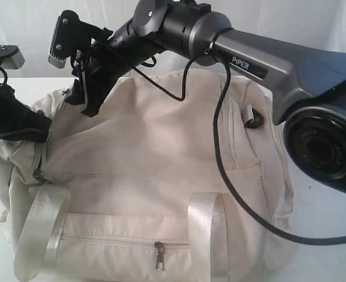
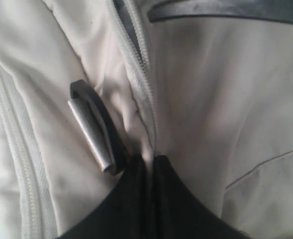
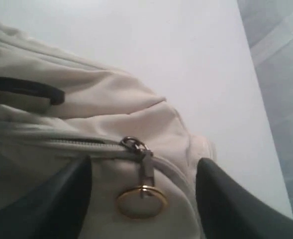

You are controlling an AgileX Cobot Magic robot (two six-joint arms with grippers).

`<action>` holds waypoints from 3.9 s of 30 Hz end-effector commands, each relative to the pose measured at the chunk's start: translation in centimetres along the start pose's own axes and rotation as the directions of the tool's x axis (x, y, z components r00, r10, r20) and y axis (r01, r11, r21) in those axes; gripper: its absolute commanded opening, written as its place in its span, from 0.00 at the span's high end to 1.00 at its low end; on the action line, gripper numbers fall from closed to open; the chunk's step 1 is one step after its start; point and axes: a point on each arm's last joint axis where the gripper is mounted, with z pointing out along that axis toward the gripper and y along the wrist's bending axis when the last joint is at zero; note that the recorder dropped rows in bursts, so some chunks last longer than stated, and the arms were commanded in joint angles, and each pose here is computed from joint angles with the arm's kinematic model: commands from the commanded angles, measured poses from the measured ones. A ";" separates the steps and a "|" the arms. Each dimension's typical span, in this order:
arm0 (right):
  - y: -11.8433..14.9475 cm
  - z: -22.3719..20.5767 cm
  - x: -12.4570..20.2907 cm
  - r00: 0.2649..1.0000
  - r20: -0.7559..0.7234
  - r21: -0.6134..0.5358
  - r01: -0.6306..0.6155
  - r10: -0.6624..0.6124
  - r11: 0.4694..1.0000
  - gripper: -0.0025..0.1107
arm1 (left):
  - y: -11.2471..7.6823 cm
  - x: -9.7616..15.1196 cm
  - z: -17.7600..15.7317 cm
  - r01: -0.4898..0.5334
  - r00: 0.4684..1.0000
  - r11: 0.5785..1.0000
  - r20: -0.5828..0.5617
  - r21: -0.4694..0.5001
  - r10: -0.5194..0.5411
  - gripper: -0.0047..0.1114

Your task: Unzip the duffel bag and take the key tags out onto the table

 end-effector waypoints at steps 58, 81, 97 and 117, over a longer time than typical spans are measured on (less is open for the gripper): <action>-1.9 -1.5 1.0 0.970 -0.205 0.246 -0.078 0.131 0.966 0.88 | -0.5 0.8 -0.2 0.014 0.998 0.999 -0.058 0.035 -0.012 0.96; -4.2 -4.7 2.5 0.929 -0.274 0.372 -0.138 0.250 0.918 0.88 | -0.2 1.3 -0.2 0.031 0.994 1.000 -0.109 0.002 -0.030 0.96; -4.2 -5.3 3.8 0.885 -0.396 0.361 -0.096 0.246 0.928 0.88 | -0.2 1.2 -0.2 0.030 0.995 1.000 -0.099 -0.003 -0.030 0.96; -6.3 -7.8 7.2 0.792 -0.459 0.485 -0.156 0.403 0.860 0.88 | -0.1 1.2 -0.2 0.030 0.995 1.000 -0.097 -0.004 -0.030 0.96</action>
